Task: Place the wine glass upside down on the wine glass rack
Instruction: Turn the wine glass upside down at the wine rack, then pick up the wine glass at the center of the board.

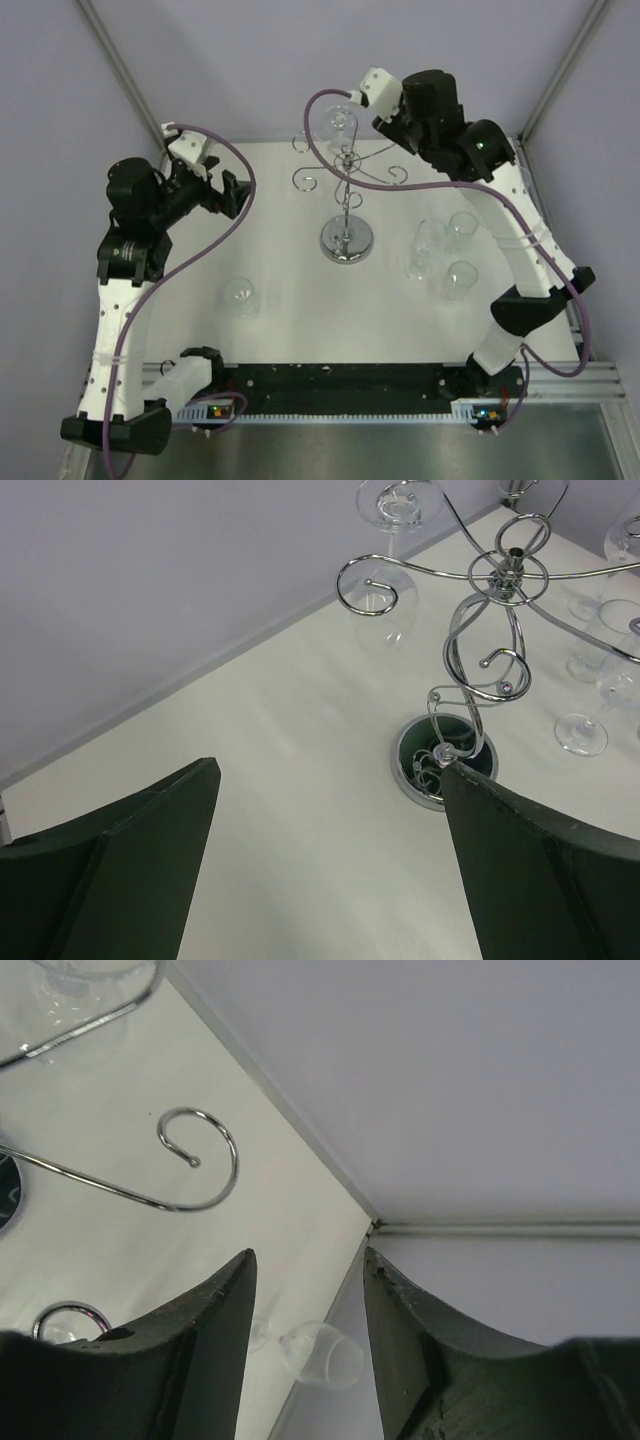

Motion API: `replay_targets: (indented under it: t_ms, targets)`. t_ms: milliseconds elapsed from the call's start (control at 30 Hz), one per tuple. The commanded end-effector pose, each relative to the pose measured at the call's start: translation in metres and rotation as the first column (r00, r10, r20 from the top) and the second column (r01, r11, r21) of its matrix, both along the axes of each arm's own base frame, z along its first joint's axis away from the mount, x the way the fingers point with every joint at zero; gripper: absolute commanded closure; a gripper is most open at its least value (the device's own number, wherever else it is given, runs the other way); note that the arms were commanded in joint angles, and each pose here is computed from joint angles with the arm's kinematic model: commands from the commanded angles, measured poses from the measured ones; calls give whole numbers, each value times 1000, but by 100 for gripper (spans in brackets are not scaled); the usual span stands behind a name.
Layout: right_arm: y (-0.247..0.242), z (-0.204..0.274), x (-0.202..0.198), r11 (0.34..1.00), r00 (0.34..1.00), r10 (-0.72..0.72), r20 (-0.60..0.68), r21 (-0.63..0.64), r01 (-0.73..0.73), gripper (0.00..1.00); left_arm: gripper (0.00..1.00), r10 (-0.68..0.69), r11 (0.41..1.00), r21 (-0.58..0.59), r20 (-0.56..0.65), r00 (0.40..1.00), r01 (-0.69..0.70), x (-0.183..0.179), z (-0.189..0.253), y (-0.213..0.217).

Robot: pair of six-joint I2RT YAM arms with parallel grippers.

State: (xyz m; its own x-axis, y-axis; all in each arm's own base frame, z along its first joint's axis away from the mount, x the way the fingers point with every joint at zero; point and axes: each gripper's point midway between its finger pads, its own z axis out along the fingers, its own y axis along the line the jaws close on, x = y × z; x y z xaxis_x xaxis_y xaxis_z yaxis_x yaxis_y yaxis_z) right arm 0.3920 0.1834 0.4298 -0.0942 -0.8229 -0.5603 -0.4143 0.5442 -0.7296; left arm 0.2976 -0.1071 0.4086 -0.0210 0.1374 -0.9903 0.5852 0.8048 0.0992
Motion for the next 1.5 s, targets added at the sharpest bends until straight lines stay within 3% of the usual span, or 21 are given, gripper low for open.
replay_targets:
  t_ms: [0,100,200,533,833,1167,1467]
  targets:
    - [-42,13,-18,961,992,-123,-18,246,123,53,2,53,998,-13,-14,998,-54,-6,8,7]
    - [-67,8,-23,925,986,-153,-63,343,166,52,2,91,996,1,-53,994,-91,-6,0,13]
    - [-90,1,-32,890,978,-185,-94,406,207,38,2,138,990,31,-86,987,-136,-7,-11,22]
    - [-165,-30,-48,803,930,-343,-136,472,365,37,2,202,974,133,-156,967,-182,-21,-45,38]
    - [-225,-58,-38,705,855,-469,-223,488,514,38,2,202,969,188,-215,955,-163,-22,-77,41]
    - [-243,-83,-26,688,827,-483,-287,461,561,39,2,169,970,216,-289,942,-108,-18,-105,37]
    - [-223,-77,-41,714,869,-390,-304,497,494,39,4,181,922,385,-503,845,31,-48,-165,52]
